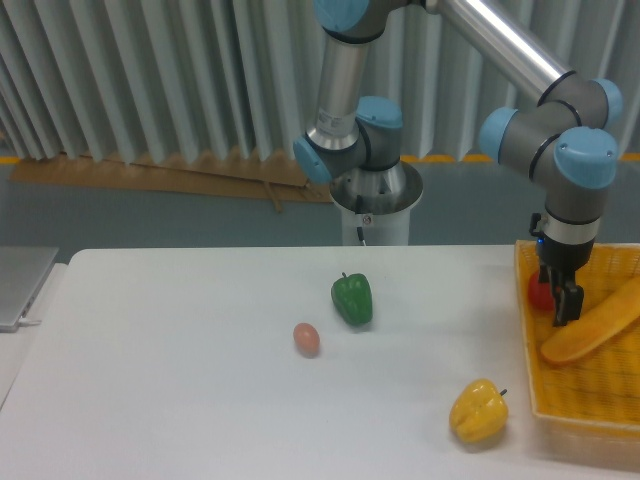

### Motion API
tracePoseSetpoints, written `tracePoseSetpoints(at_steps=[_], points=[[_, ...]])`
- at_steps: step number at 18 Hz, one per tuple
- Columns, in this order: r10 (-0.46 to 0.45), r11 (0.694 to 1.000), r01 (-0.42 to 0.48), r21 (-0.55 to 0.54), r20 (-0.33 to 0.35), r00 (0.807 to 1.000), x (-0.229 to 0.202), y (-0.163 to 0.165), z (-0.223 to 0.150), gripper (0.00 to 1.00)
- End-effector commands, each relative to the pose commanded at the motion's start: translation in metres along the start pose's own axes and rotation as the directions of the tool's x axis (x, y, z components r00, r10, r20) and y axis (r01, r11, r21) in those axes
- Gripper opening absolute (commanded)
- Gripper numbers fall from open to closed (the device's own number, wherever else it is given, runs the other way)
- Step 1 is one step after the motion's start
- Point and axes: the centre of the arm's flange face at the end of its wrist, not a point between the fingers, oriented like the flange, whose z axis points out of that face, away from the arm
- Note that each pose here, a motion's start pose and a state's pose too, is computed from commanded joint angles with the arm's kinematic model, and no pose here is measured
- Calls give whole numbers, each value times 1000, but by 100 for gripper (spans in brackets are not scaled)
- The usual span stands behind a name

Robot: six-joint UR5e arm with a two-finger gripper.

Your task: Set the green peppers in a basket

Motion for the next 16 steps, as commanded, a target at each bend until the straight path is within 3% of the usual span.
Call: tracePoseSetpoints(at_steps=[5,8,12,16], points=[[27,1000,-27,1,-3,1000,-6,17,20,100],[7,1000,-7,8,-6,1000,-12,11,26,100],[-67,998,67,4,1,998,-24,-21,22,100],[-51,999,51,-10,16,999,-29,-55,9,100]])
